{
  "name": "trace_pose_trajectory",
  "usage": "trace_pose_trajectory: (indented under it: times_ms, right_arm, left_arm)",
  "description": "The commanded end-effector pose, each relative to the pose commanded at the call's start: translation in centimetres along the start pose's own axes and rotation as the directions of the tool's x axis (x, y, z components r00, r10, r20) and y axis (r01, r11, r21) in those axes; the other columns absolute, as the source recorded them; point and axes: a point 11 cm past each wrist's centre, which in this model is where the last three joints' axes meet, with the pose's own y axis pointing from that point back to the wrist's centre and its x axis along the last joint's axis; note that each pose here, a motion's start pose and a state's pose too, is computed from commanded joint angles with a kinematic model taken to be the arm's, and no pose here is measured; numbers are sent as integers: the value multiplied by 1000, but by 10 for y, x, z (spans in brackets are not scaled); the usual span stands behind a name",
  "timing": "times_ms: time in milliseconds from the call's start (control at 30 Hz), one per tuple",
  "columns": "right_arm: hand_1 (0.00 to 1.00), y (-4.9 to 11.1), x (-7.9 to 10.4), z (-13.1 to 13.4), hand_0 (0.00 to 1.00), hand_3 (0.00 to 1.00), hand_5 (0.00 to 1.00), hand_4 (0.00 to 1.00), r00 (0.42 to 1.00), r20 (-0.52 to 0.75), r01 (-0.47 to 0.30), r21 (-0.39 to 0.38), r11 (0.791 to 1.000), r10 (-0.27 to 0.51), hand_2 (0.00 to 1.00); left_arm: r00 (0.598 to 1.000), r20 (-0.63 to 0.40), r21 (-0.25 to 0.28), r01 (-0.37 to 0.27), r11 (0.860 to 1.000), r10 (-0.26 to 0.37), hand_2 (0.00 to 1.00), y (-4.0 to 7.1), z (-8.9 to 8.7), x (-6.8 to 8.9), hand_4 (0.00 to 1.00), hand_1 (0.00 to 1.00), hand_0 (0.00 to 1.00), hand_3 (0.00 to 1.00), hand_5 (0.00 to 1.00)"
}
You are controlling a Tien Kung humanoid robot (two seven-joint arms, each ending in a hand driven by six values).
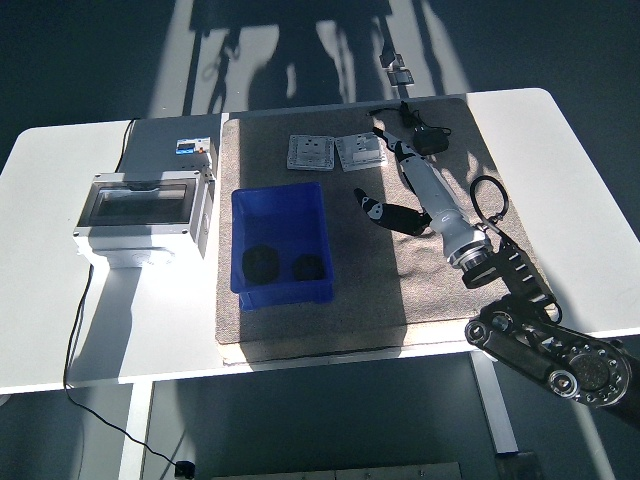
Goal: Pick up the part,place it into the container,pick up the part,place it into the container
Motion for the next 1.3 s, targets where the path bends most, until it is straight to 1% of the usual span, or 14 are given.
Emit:
trace_pose_trajectory:
  times_ms: [33, 133, 200, 233, 400, 433, 667, 833, 900, 1000, 1033, 1200, 1233, 1300]
  right_arm:
    - [870, 6, 10, 10, 928, 998, 328, 681, 999, 31, -35, -30, 999, 36, 883]
    - [870, 26, 32, 47, 928, 998, 328, 681, 987, 117, -98, -134, 986, 114, 883]
    - [870, 41, 43, 68, 928, 998, 328, 681, 968, 176, -140, -204, 969, 177, 883]
    - [770, 49, 49, 78, 848, 856, 337, 682, 954, 208, -164, -238, 957, 215, 798]
    - [770, 77, 68, 108, 848, 856, 337, 682, 876, 300, -254, -376, 891, 377, 798]
    - [750, 80, 73, 113, 836, 813, 342, 685, 858, 312, -271, -398, 876, 407, 782]
    - [737, 94, 110, 132, 830, 796, 348, 686, 773, 313, -375, -476, 796, 551, 769]
    - [722, 104, 128, 140, 828, 785, 350, 689, 741, 290, -422, -500, 756, 605, 755]
    - [722, 107, 134, 143, 828, 785, 350, 689, 733, 283, -435, -503, 747, 618, 755]
    - [722, 109, 141, 145, 828, 785, 350, 689, 729, 283, -442, -501, 744, 624, 755]
    - [721, 109, 143, 144, 827, 778, 441, 821, 729, 285, -442, -499, 746, 622, 753]
    - [721, 111, 141, 146, 827, 778, 441, 821, 743, 291, -418, -502, 757, 603, 753]
    - [717, 111, 139, 147, 828, 772, 534, 936, 752, 291, -403, -506, 763, 591, 748]
    - [717, 110, 134, 148, 828, 772, 534, 936, 775, 290, -370, -511, 776, 561, 748]
  left_arm:
    - [1000, -2, 2, 2, 1000, -2, 628, 0, -1, -1, 587, 564, 683, 641, 784]
    - [1000, -7, 10, 9, 1000, -9, 628, 0, -5, -4, 587, 564, 683, 641, 784]
    - [1000, -7, 12, 20, 1000, -20, 628, 0, -7, -8, 587, 564, 683, 641, 784]
    - [1000, -7, 12, 25, 1000, -25, 632, 0, -7, -10, 547, 567, 682, 625, 741]
    - [999, -2, 4, 36, 999, -36, 632, 1, -6, -13, 547, 567, 682, 625, 741]
    - [999, -2, 0, 35, 999, -35, 643, 1, -4, -12, 551, 568, 682, 621, 717]
    - [999, -34, -19, 18, 1000, -19, 636, 0, -1, -6, 551, 567, 683, 616, 712]
    - [998, -62, -21, 1, 1000, -2, 631, 0, -4, -1, 552, 567, 680, 616, 718]
    - [998, -60, -18, -3, 1000, 2, 631, -1, -6, 1, 552, 567, 680, 616, 718]
    - [999, -43, -10, -3, 1000, 3, 631, -1, -7, 4, 552, 567, 680, 616, 718]
    - [999, -36, -6, -1, 1000, 1, 621, -1, -8, 4, 554, 561, 681, 609, 707]
    - [1000, -17, 12, 8, 1000, -7, 621, -1, -11, 6, 554, 561, 681, 609, 707]
    - [1000, -14, 15, 9, 1000, -9, 617, -1, -12, 6, 565, 560, 681, 608, 681]
    - [1000, -8, 18, 11, 1000, -11, 617, -1, -13, 6, 565, 560, 681, 608, 681]
